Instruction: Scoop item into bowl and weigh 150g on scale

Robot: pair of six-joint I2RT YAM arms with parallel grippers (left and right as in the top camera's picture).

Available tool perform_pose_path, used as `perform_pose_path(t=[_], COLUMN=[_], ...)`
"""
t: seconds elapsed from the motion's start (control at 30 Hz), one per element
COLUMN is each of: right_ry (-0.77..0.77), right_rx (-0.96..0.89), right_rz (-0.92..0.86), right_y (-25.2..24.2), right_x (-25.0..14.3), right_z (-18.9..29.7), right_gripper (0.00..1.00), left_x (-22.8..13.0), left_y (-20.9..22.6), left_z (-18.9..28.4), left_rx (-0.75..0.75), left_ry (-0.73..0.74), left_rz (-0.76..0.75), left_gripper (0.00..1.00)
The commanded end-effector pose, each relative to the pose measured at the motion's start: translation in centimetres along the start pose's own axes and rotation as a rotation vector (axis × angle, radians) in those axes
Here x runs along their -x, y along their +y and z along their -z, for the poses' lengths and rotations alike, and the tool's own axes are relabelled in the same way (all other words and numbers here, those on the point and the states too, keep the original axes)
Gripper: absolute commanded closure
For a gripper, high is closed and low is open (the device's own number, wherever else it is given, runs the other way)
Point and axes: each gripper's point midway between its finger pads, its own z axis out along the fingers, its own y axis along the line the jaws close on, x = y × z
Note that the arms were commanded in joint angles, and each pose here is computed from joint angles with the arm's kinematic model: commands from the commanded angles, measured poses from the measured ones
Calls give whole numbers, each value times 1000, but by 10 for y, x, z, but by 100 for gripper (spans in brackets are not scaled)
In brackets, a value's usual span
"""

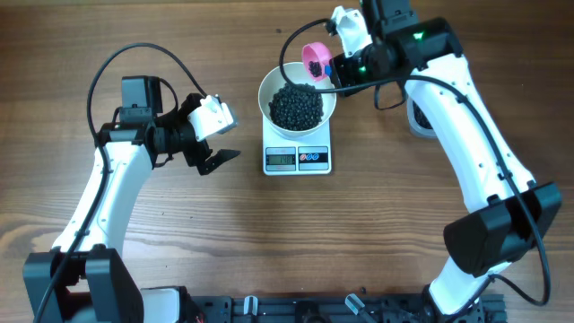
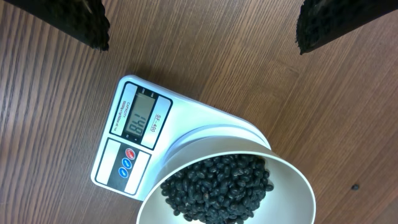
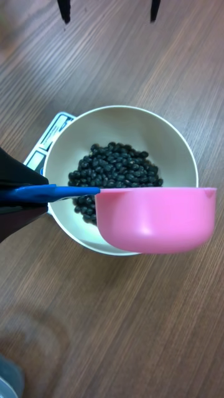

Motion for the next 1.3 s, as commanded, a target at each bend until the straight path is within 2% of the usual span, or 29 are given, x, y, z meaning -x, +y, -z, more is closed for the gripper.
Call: perform_pose_path(t=[0.0,0.23,0.37,0.5,0.97,1.27], right_ry=[-13,-16,-10,6,9,-36], right_rx=[-58,-54,-59,-146,-188,-52], right_rz=[52,65,132,194,345,252], right_y=[0,1,9,9,21,30], right_x=[6,7,6,5,8,14], right_z=[4,4,2,1,-1,-1], right_gripper=[96,96,96,96,96,96], left_x=[0,0,0,0,0,0], left_y=[-1,-1,-1,-1,-1,-1], left_z=[-1,-1,-1,-1,-1,-1], left_rx=[-12,-12,-12,-12,-12,-12], left_ry=[-16,-16,-16,-16,-16,-16], left_rz=[-10,-10,-10,-10,-10,-11], left_gripper=[0,0,0,0,0,0])
